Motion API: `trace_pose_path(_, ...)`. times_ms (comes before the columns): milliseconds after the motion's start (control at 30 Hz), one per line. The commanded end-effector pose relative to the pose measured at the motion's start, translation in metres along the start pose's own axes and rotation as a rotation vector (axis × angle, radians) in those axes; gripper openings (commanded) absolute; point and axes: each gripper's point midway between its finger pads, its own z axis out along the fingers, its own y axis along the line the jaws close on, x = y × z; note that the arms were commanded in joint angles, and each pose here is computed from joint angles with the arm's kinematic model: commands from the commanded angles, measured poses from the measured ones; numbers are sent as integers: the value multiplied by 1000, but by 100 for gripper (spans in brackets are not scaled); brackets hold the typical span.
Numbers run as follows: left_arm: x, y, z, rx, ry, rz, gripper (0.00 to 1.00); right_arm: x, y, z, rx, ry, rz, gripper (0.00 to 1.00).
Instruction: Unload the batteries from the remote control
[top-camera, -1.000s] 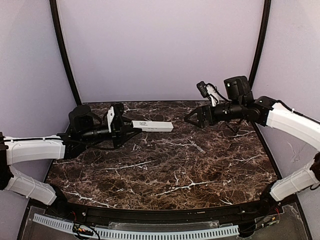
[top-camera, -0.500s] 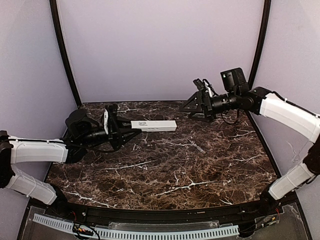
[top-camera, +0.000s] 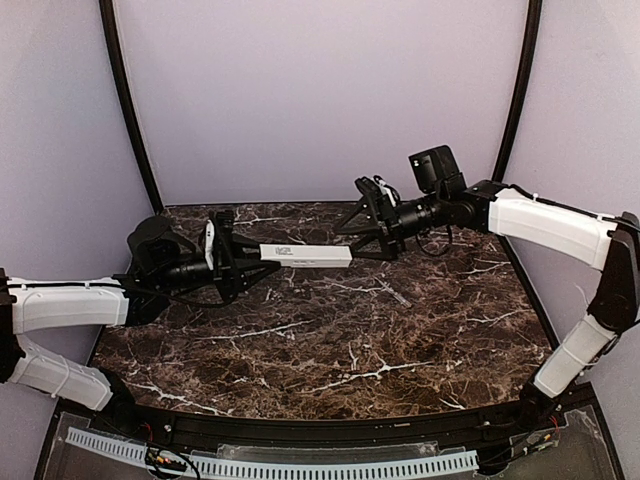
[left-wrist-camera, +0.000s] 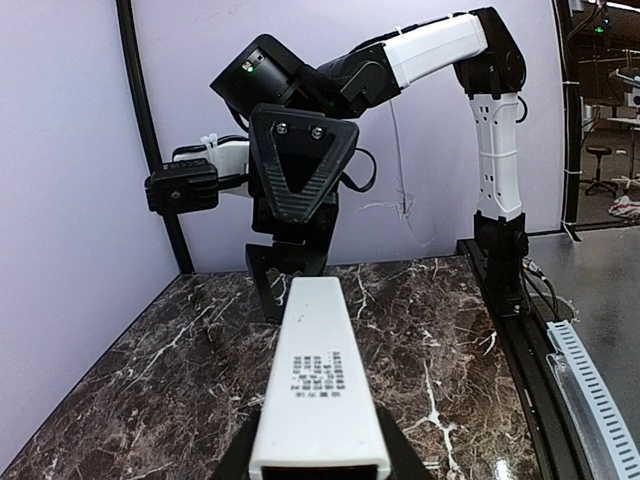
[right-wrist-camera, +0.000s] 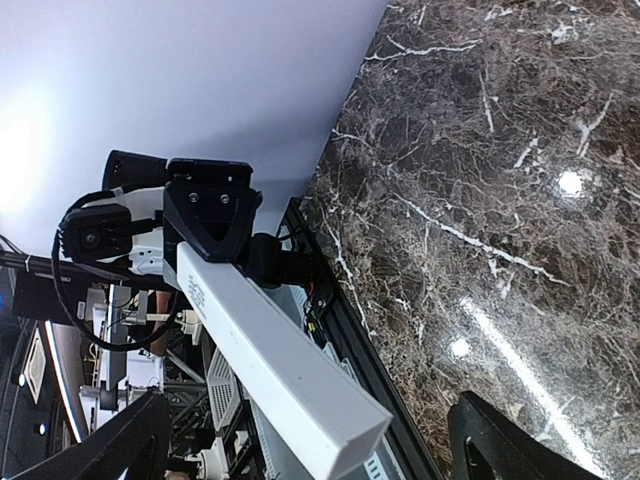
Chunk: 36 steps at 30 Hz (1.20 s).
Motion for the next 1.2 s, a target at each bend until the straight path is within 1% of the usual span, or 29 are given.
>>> trace_pose_path(0, -22, -4, -1, 16, -39, 52, 0, -11, 25, 8, -71, -10, -58, 94)
trace_pose_path(333, -28, -1, -4, -18, -69, 46, 0, 5, 31, 21, -129, 45, -63, 88)
trace_pose_path(567, -30, 0, -4, -20, -84, 33, 1, 19, 38, 27, -170, 85, -87, 81)
trace_pose_path(733, -31, -1, -3, -15, -92, 28, 0, 21, 41, 27, -184, 82, -101, 68)
trace_pose_path(1000, -32, -2, -4, -12, -93, 34, 0, 18, 45, 26, -200, 68, -124, 60)
trace_pose_path(1167, -32, -2, -4, -9, -93, 36, 0, 18, 47, 27, -216, 71, -128, 50)
